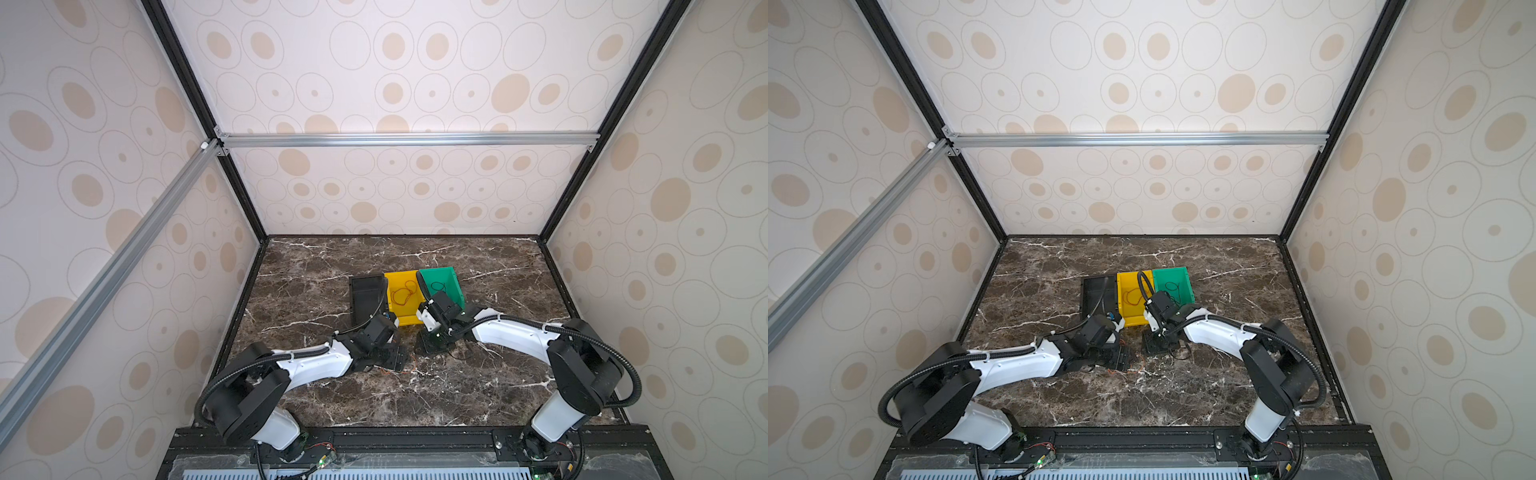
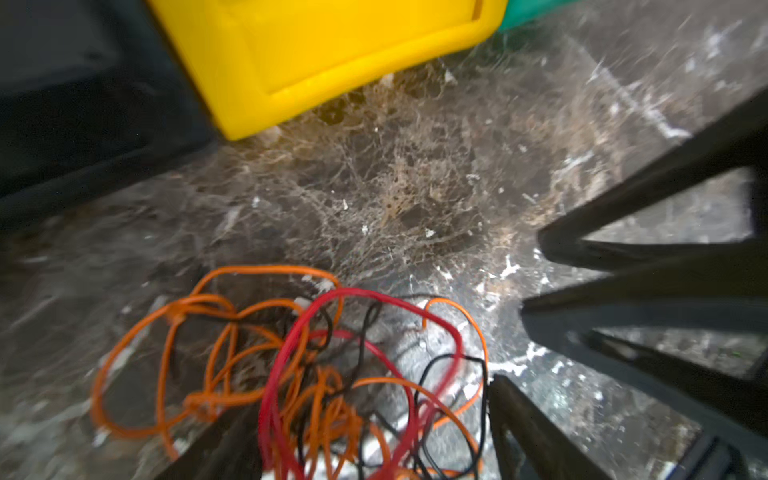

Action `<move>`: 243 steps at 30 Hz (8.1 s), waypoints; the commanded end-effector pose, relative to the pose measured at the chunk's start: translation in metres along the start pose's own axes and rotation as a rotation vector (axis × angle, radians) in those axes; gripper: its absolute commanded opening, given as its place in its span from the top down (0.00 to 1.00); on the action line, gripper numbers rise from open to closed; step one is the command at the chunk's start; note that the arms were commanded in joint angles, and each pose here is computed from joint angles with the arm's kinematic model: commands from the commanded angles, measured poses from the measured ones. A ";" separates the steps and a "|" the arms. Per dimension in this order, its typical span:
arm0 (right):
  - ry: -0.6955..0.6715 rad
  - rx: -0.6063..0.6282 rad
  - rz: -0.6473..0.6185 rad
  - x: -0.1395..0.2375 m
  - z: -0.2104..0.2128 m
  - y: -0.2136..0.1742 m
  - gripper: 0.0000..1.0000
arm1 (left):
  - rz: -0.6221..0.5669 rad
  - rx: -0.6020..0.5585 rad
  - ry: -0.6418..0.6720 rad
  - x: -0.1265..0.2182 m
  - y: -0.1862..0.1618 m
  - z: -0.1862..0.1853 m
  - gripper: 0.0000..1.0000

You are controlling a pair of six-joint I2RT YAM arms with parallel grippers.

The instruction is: Untangle the cables

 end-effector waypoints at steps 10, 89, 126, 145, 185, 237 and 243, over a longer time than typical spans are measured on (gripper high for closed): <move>-0.027 0.008 -0.021 0.014 -0.001 -0.008 0.57 | 0.048 0.037 0.126 -0.007 -0.016 0.013 0.57; -0.551 -0.353 -0.324 0.090 -0.112 -0.012 1.00 | -0.377 0.613 0.147 0.072 -0.079 0.085 0.88; -0.445 -0.281 -0.217 0.096 -0.106 -0.018 0.62 | -0.264 0.179 0.021 0.078 0.001 0.036 0.25; 0.084 -0.168 -0.242 0.064 -0.004 0.018 0.51 | -0.159 0.212 0.031 0.039 -0.028 0.044 0.47; 0.262 0.008 0.154 -0.055 0.009 -0.020 0.84 | -0.267 0.338 0.020 0.047 -0.054 0.053 0.95; 0.265 0.281 -0.255 0.110 0.023 -0.011 1.00 | -0.235 0.366 0.187 0.116 -0.028 0.085 0.25; 0.277 0.276 -0.258 0.108 0.025 -0.007 1.00 | -0.273 0.277 0.083 0.136 -0.004 0.071 0.23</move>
Point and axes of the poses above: each gripper's point midway between its finger pads, its own x axis back along the fingers, its own z axis along the line the jaws close on, y = z × x, the point moved 10 cm from there along x, back along the fingers, and after that the axes turned 9 degrees about -x, right-handed, at the moved point
